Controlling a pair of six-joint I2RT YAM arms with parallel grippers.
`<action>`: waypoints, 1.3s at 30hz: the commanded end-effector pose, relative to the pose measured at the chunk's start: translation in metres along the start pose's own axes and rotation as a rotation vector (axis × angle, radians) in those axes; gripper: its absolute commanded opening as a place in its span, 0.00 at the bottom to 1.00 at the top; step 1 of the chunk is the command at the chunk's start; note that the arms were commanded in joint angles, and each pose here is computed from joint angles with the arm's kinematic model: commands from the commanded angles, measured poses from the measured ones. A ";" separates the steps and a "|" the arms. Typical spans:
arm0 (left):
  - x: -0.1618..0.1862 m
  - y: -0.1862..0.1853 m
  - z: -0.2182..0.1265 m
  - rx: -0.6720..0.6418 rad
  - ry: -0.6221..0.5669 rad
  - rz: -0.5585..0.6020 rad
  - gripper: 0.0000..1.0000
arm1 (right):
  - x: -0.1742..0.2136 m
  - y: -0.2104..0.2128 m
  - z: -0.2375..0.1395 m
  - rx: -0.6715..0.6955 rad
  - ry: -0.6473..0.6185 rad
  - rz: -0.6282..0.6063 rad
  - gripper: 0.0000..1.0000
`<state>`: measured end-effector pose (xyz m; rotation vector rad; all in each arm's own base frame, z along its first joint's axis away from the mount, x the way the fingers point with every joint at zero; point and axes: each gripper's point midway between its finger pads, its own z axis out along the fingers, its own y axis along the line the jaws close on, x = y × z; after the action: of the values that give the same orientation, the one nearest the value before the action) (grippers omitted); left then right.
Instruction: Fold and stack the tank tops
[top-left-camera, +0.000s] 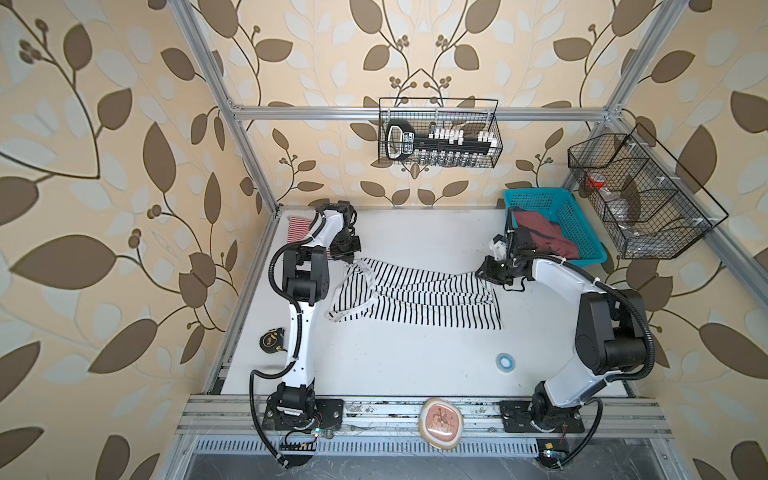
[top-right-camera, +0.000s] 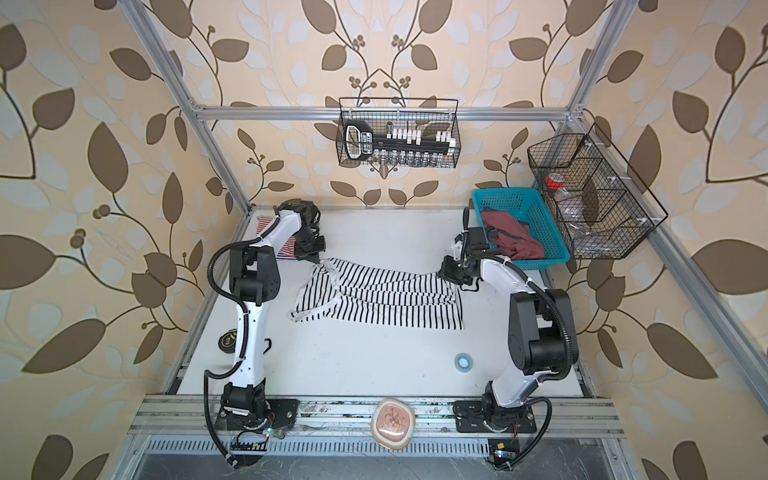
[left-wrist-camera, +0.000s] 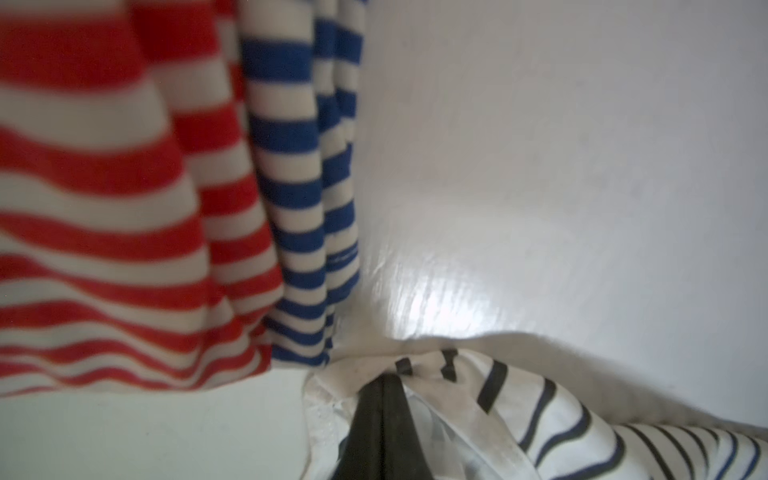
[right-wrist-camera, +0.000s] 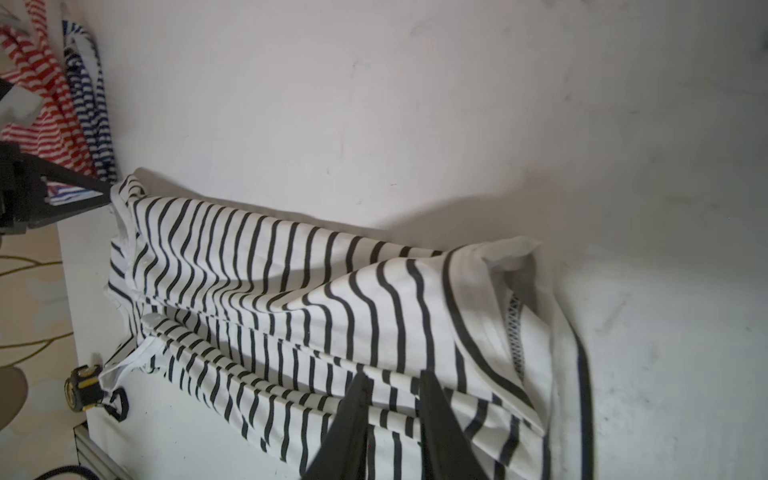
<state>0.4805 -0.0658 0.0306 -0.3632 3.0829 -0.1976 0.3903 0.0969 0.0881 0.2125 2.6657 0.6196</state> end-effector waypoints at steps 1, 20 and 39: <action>-0.006 -0.002 -0.053 0.008 -0.126 0.024 0.00 | 0.009 0.018 0.022 -0.088 0.045 0.005 0.16; -0.004 0.036 -0.046 -0.154 -0.187 0.034 0.00 | 0.072 -0.030 0.075 0.011 0.237 0.104 0.01; -0.029 0.010 -0.102 0.020 -0.335 -0.022 0.32 | 0.025 0.021 0.030 -0.255 0.092 0.138 0.30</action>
<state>0.4825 -0.0317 0.0581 -0.3754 2.9261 -0.0368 0.3730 0.1287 0.0324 0.3061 2.7371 0.9233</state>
